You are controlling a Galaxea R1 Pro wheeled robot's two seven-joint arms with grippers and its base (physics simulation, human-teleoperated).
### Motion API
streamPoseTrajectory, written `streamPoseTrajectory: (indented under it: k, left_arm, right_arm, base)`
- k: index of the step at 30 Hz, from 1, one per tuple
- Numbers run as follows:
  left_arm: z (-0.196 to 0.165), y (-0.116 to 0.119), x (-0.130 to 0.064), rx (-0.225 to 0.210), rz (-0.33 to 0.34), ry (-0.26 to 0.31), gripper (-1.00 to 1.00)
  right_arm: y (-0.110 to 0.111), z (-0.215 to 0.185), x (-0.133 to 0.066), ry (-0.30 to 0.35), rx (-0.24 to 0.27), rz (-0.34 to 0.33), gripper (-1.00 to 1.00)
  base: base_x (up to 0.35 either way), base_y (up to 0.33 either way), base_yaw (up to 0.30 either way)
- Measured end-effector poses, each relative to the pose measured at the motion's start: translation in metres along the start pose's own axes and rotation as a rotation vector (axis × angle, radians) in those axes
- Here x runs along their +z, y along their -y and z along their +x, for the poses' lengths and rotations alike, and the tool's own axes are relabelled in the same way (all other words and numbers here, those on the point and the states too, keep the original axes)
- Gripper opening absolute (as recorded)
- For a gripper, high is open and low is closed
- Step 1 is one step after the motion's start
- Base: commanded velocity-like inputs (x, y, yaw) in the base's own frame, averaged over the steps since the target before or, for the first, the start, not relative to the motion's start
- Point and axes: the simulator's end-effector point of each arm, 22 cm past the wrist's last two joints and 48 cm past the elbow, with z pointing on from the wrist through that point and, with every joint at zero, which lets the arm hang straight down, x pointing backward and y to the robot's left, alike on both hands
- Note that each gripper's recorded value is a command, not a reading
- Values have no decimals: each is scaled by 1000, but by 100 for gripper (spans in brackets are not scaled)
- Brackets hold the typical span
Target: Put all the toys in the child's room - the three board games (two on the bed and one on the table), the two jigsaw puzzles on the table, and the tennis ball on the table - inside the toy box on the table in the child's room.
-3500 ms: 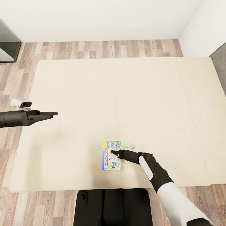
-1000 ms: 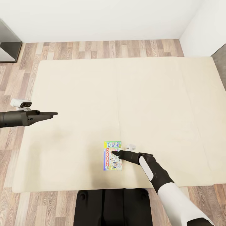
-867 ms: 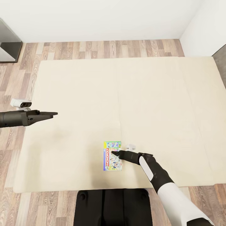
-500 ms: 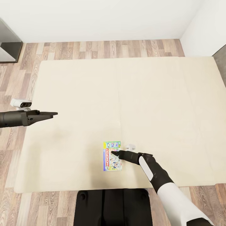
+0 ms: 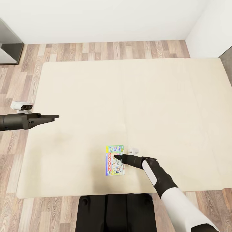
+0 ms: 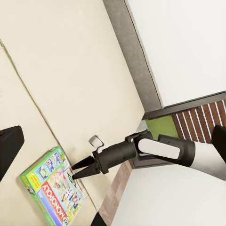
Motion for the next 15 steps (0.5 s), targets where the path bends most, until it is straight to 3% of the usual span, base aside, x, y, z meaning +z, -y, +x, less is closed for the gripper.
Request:
streamPoseTrajectory:
  k: [15]
  left_arm:
    - [0, 0, 0, 0, 0, 0, 100]
  right_arm:
    - [-2, 0, 1, 0, 1, -3, 100]
  base:
    - [0, 57, 0]
